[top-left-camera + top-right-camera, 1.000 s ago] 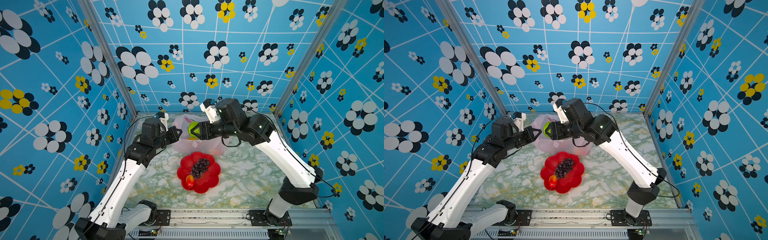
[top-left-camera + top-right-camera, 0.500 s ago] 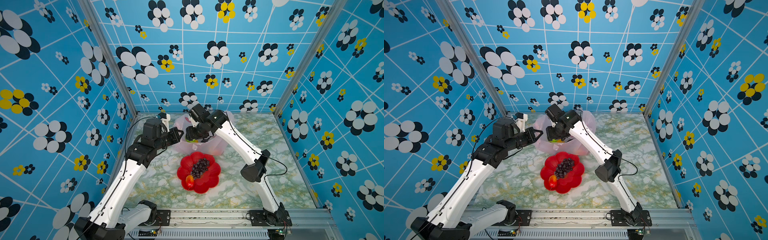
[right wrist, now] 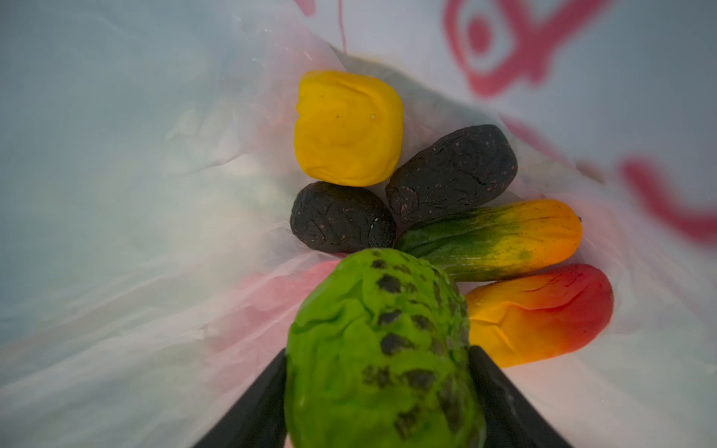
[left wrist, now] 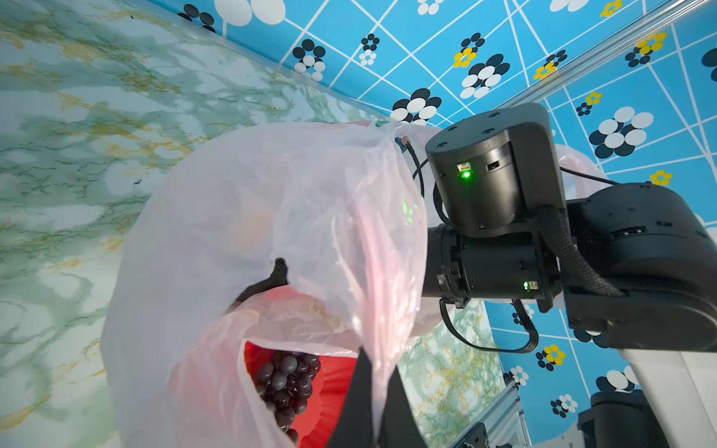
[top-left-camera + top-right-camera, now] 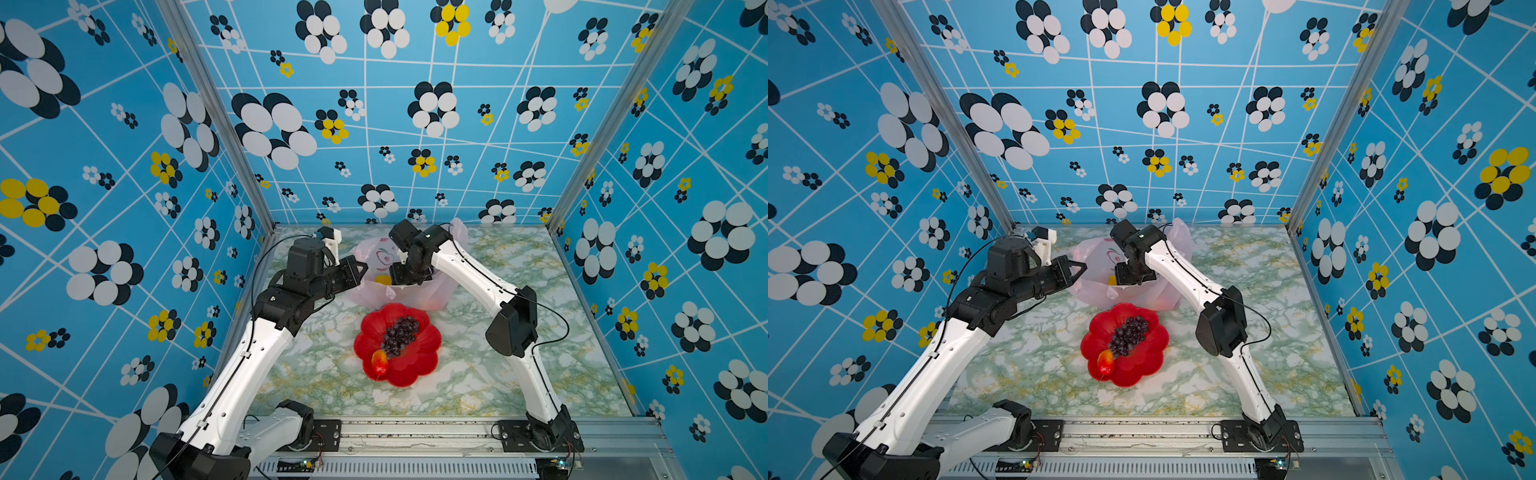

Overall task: Place the fruits into the plastic bag
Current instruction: Place the fruit in the plastic bag, then pick up the fruit from the plate.

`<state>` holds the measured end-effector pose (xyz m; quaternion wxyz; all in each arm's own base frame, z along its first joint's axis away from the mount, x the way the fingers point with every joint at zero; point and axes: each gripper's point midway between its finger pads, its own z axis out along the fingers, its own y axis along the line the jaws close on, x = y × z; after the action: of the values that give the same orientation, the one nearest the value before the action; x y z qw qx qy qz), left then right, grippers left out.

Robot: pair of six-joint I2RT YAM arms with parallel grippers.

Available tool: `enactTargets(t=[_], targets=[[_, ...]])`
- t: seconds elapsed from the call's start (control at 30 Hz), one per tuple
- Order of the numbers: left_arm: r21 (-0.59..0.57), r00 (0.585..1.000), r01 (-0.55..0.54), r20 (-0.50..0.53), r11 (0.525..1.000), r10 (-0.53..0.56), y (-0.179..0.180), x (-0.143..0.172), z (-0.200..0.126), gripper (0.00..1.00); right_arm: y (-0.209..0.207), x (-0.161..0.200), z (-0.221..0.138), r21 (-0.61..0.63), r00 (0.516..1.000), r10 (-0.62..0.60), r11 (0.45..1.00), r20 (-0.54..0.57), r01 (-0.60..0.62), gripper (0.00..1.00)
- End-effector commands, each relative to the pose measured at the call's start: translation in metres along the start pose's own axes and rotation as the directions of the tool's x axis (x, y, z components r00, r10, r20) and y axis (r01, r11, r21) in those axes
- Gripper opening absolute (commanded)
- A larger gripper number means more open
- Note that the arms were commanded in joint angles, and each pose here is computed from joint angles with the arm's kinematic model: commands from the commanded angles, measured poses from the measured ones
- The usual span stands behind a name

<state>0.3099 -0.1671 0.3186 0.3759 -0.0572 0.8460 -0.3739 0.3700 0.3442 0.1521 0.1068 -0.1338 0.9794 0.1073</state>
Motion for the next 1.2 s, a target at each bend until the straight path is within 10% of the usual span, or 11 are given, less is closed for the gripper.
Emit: enactTargets(t=[0.0, 0.27, 0.73, 1.17], targets=[[0.02, 1.0, -0.004, -0.003, 1.0, 0.004, -0.002, 0.001, 0.002, 0.0, 0.003, -0.011, -0.022, -0.032, 0.998, 0.006, 0.999, 0.064, -0.004, 0.74], [0.025, 1.0, 0.014, 0.0, 1.0, -0.014, -0.001, 0.002, 0.005, 0.0, 0.006, -0.014, -0.048, -0.056, 0.994, 0.004, 0.998, 0.111, 0.002, 0.82], [0.019, 1.0, 0.018, 0.013, 1.0, -0.018, 0.003, 0.004, 0.001, 0.0, 0.042, -0.004, -0.195, -0.344, 0.925, 0.033, 0.933, 0.379, 0.107, 0.99], [0.021, 1.0, 0.022, 0.019, 1.0, -0.022, 0.001, 0.004, -0.001, 0.0, 0.06, 0.128, -0.185, -0.37, 0.978, -0.152, 0.908, 0.142, 0.195, 0.99]])
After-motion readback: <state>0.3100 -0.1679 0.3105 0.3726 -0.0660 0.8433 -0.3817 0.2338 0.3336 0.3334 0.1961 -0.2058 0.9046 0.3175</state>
